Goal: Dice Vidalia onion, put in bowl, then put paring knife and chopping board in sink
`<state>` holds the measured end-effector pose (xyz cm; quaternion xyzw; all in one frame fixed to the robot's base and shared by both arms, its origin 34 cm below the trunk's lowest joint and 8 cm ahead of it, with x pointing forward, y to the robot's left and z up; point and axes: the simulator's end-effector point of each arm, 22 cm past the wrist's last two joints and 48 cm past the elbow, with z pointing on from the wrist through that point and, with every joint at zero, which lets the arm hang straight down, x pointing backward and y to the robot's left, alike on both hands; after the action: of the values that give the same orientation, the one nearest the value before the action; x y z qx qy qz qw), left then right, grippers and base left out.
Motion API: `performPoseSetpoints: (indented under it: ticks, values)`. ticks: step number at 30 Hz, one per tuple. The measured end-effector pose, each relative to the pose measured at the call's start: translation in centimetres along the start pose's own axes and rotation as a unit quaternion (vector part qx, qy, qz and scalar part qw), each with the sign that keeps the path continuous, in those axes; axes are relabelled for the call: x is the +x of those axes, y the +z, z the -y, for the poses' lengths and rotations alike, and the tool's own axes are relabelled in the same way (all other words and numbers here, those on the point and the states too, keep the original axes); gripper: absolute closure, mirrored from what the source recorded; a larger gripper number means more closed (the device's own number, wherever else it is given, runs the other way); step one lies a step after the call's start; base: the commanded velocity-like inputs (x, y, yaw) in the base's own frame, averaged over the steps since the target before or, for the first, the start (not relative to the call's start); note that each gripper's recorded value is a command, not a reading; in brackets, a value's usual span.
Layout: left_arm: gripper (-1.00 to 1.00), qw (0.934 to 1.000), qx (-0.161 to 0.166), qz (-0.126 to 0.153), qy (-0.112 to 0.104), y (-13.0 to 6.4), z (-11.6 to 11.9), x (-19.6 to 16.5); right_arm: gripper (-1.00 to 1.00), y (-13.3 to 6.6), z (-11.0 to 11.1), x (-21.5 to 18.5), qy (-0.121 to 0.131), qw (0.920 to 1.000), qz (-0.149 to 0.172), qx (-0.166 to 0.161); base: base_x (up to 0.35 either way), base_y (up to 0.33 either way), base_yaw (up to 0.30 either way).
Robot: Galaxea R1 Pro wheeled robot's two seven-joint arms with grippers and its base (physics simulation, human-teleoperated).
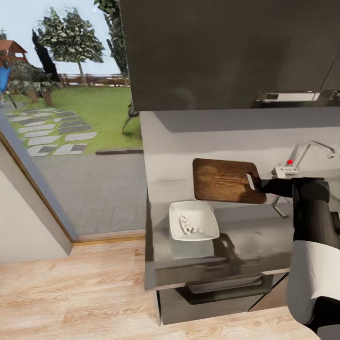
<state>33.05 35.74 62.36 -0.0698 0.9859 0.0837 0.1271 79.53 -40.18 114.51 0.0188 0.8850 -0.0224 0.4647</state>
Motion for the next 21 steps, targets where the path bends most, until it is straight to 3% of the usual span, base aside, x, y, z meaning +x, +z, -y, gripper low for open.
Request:
performPoseSetpoints:
  ticks: [10,16,21]
  values:
    - [-1.00,0.9999,0.011,-0.003,-0.001,-0.1,2.0,0.3,1.00,0.1,0.4,0.4,-0.012,0.9998,-0.007,0.013,0.000,-0.316,0.000]
    - [-1.00,0.9999,0.012,-0.004,-0.001,-0.2,2.3,0.4,1.00,0.5,0.1,0.0,-0.028,0.9995,0.009,0.008,0.000,-0.311,0.000]
    - [-1.00,0.9994,0.013,-0.032,0.001,-0.2,2.4,1.7,1.00,0.7,-0.5,0.0,-0.026,0.9996,0.010,-0.001,0.000,-0.315,0.000]
